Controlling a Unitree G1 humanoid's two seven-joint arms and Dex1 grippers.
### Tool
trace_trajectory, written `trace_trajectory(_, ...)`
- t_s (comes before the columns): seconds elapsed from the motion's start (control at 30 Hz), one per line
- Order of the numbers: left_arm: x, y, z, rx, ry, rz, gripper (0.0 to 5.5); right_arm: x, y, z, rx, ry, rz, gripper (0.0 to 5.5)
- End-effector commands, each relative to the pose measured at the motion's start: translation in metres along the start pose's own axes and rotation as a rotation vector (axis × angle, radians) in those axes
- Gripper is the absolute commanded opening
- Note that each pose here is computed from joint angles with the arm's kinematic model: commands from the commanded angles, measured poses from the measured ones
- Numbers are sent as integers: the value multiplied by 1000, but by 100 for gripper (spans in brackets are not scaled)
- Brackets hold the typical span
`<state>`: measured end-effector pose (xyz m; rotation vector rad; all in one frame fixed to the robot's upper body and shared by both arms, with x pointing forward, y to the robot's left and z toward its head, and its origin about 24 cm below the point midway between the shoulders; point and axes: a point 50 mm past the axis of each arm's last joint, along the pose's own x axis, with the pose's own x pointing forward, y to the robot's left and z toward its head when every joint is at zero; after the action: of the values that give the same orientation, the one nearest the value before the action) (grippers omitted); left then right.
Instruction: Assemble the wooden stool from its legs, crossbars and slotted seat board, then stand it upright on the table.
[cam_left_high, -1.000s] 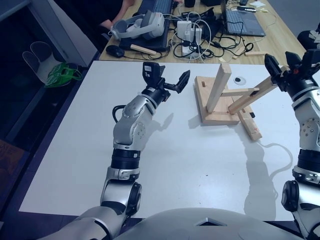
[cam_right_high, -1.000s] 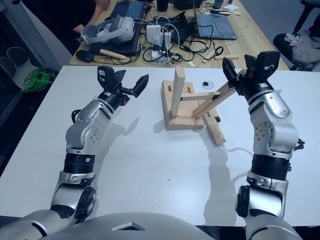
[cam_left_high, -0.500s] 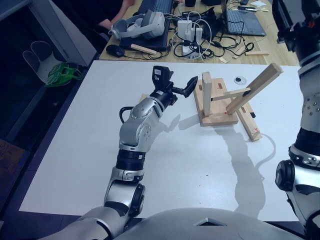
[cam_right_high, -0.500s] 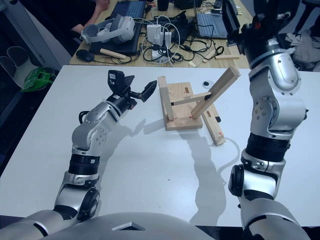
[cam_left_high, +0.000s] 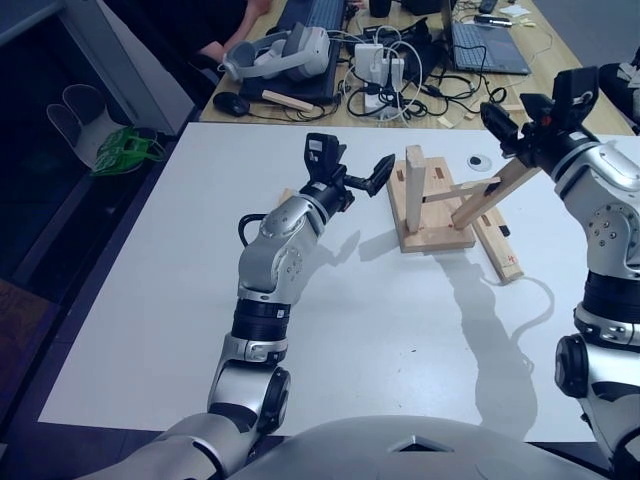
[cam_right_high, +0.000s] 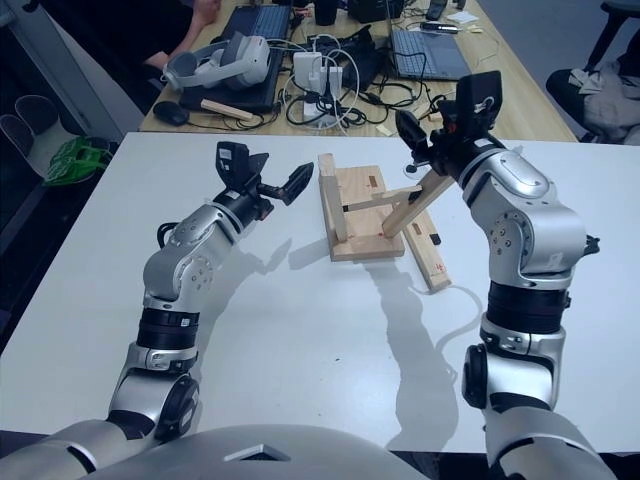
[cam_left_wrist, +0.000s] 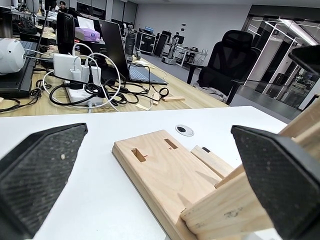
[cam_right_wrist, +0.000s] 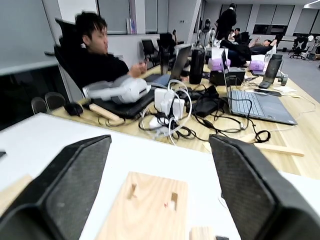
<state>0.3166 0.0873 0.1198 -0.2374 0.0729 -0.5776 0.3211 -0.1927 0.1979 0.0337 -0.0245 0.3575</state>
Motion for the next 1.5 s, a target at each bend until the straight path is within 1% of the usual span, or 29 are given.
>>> trace_trajectory(0.03,-1,2,-4,6,29,6,540,0,9,38,-49,-243,4,361)
trace_trajectory(0.13,0,3,-5,0,31,5,540,-6,7,59,-150,-404,-70,361)
trace_trajectory(0.2,0,3,-5,-3,31,5,540,-11,3,65,-241,-450,-133,361)
trace_trajectory(0.23,0,3,-5,-4,30,4,540,-14,-1,61,-263,-440,-159,361)
trace_trajectory(0.33,-1,4,-7,-13,28,9,540,-36,-17,29,-305,-350,-248,361)
trace_trajectory(0.43,-2,5,-8,-26,24,11,540,-59,-25,-2,-326,-260,-306,361)
trace_trajectory(0.5,-3,6,-8,-32,22,14,540,-72,-29,-24,-294,-184,-338,361)
trace_trajectory(0.57,-3,7,-8,-34,19,20,540,-75,-28,-38,-249,-128,-339,361)
trace_trajectory(0.7,-2,7,-7,-32,14,21,540,-68,-24,-53,-136,-41,-286,361)
trace_trajectory(0.8,-1,6,-6,-32,9,21,540,-62,-24,-52,-60,-33,-262,361)
trace_trajectory(0.87,-1,6,-6,-31,7,21,540,-58,-23,-46,-65,-43,-237,361)
trace_trajectory(0.97,-1,5,-5,-32,4,22,540,-53,-19,-46,-125,-8,-186,361)
trace_trajectory(1.03,-1,4,-5,-33,3,21,540,-52,-16,-43,-126,-26,-161,361)
trace_trajectory(1.13,-1,4,-5,-35,3,21,540,-50,-9,-30,-80,-121,-131,361)
trace_trajectory(1.23,-1,4,-6,-36,5,19,540,-48,-3,-22,-49,-160,-93,361)
trace_trajectory(1.37,0,4,-5,-33,4,19,540,-44,-5,-40,-75,-13,-115,361)
trace_trajectory(1.47,0,4,-5,-33,3,19,540,-43,-8,-48,-85,36,-167,361)
trace_trajectory(1.5,0,4,-5,-33,3,20,540,-42,-10,-49,-84,41,-189,342)
